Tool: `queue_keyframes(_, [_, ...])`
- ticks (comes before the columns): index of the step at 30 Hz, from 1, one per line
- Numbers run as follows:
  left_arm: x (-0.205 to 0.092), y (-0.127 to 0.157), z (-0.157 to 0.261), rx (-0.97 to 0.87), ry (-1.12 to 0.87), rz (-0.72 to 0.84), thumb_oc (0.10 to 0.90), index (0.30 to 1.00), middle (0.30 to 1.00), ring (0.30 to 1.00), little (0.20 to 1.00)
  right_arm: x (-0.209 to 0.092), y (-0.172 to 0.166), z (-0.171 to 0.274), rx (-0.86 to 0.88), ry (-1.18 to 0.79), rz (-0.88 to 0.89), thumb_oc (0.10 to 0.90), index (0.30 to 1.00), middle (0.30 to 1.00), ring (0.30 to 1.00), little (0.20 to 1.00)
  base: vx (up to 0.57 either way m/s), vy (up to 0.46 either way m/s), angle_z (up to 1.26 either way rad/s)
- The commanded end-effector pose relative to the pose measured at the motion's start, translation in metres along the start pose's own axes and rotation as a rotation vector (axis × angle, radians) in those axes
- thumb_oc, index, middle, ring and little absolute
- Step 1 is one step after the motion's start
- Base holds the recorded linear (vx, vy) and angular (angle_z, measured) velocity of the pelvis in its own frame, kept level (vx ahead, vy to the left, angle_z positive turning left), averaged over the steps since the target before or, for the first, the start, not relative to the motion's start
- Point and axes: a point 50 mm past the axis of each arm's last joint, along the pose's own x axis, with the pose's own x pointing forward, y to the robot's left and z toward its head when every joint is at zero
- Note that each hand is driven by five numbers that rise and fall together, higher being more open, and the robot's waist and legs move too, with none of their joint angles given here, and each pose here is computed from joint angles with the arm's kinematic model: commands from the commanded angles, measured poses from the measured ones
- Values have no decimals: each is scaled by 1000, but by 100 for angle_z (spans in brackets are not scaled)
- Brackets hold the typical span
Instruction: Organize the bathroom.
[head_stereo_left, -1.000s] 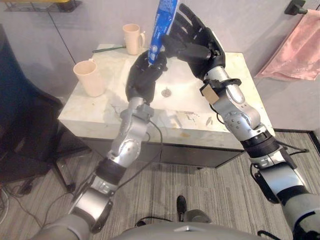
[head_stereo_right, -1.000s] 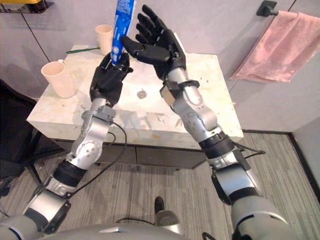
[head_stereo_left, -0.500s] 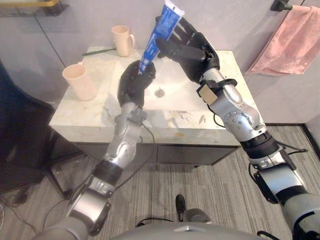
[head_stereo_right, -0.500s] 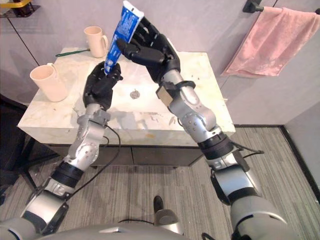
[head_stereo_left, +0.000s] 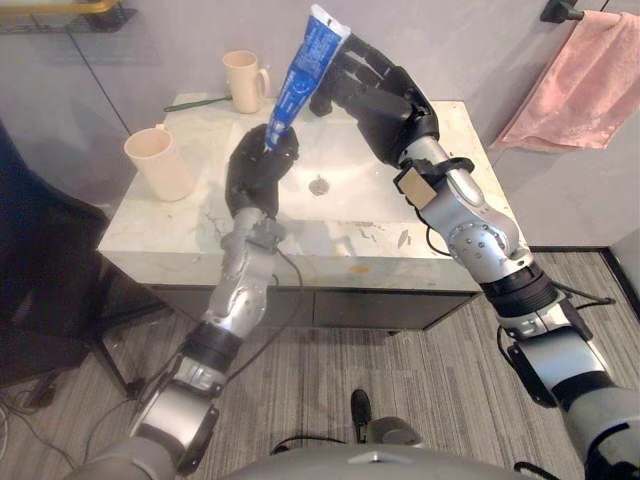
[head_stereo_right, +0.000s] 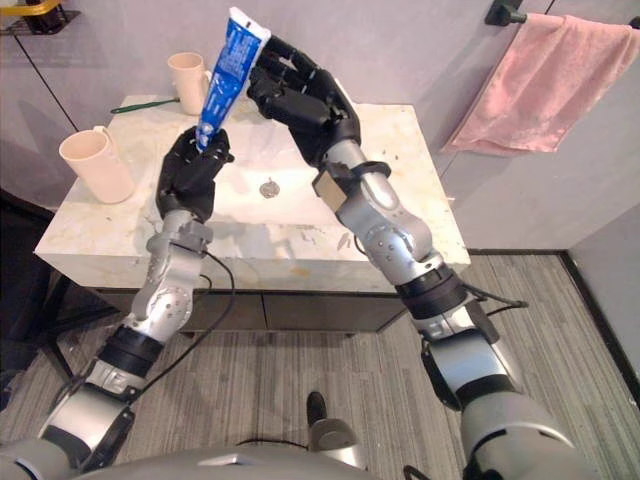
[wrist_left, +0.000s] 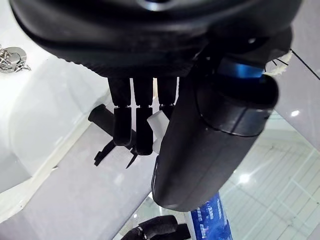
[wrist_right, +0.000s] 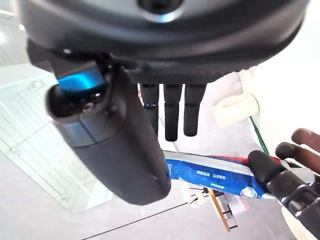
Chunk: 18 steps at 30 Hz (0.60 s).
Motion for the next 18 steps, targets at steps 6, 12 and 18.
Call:
queue_keyframes(6, [5,-28,36,51,-226,-200,400,300,300,300,300,12,23,50,40,-236,84,400,300,300,300,300,0,0,0])
queue_keyframes(12, [4,-27,35,58,-224,-200,400,300,300,300,300,14,23,49,20,-213,88,800,900,900,900,900,0,0,0])
queue_keyframes(18, [5,-27,36,57,-230,-198,400,300,300,300,300,14,25,45,2,-201,101,800,900,900,900,900,0,0,0])
